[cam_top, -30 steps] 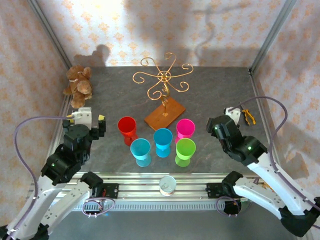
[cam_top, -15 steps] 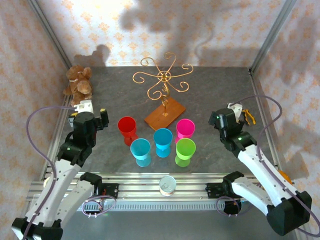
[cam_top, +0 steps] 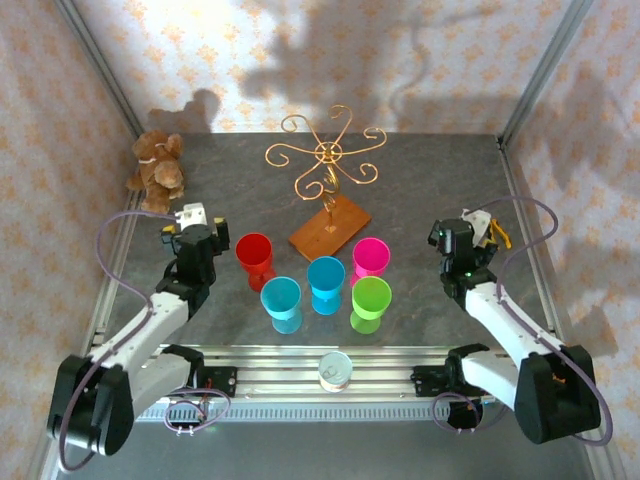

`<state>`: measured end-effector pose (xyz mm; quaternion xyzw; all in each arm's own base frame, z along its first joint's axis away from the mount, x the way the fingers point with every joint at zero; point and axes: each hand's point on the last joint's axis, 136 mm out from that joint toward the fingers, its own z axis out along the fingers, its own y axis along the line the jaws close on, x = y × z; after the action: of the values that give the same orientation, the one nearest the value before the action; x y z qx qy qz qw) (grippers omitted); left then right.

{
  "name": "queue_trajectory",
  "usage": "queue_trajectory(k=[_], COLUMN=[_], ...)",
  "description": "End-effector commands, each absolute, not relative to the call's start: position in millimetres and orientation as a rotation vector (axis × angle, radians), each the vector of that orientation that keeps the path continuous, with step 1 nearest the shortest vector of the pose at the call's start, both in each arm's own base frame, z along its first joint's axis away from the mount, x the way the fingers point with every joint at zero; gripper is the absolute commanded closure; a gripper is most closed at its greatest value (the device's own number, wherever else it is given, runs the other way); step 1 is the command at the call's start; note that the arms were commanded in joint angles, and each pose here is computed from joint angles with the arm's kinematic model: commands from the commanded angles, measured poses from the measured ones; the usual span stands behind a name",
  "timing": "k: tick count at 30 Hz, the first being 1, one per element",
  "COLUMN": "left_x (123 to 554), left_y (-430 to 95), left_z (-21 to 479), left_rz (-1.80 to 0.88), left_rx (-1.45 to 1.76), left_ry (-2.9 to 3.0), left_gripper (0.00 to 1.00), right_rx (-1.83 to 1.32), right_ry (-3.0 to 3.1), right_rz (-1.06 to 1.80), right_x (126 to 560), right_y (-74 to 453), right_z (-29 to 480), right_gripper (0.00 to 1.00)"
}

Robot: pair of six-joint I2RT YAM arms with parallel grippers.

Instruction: Take the wine glass off the wine glass rack

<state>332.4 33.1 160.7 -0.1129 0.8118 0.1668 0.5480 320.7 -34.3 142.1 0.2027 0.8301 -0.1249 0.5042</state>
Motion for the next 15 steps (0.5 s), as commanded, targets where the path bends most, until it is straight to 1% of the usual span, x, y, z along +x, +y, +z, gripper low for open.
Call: queue_trajectory(k=[1,5,15], left_x=[348.5,357.0,370.6], left_y=[36.1,43.1,34.1], left_z=[169.5,151.6,126.2], left_rz=[0.386,0.326,0.249], left_rx=[-0.264,-0.287,-0.204], left_ry=[1.812,1.803,1.785], left_gripper=[0.01,0.01,0.01], right_rx=[0.458,0.443,0.313], right_ry=[1.907,1.9,1.906], right_rz=[-0.284,-0.341,-0.316], right_x=[337.6,348.1,383.9], right_y=[-33.5,-38.4,-26.1], right_z=[159.4,148.8,117.1], right_gripper=[0.0,0.0,0.0])
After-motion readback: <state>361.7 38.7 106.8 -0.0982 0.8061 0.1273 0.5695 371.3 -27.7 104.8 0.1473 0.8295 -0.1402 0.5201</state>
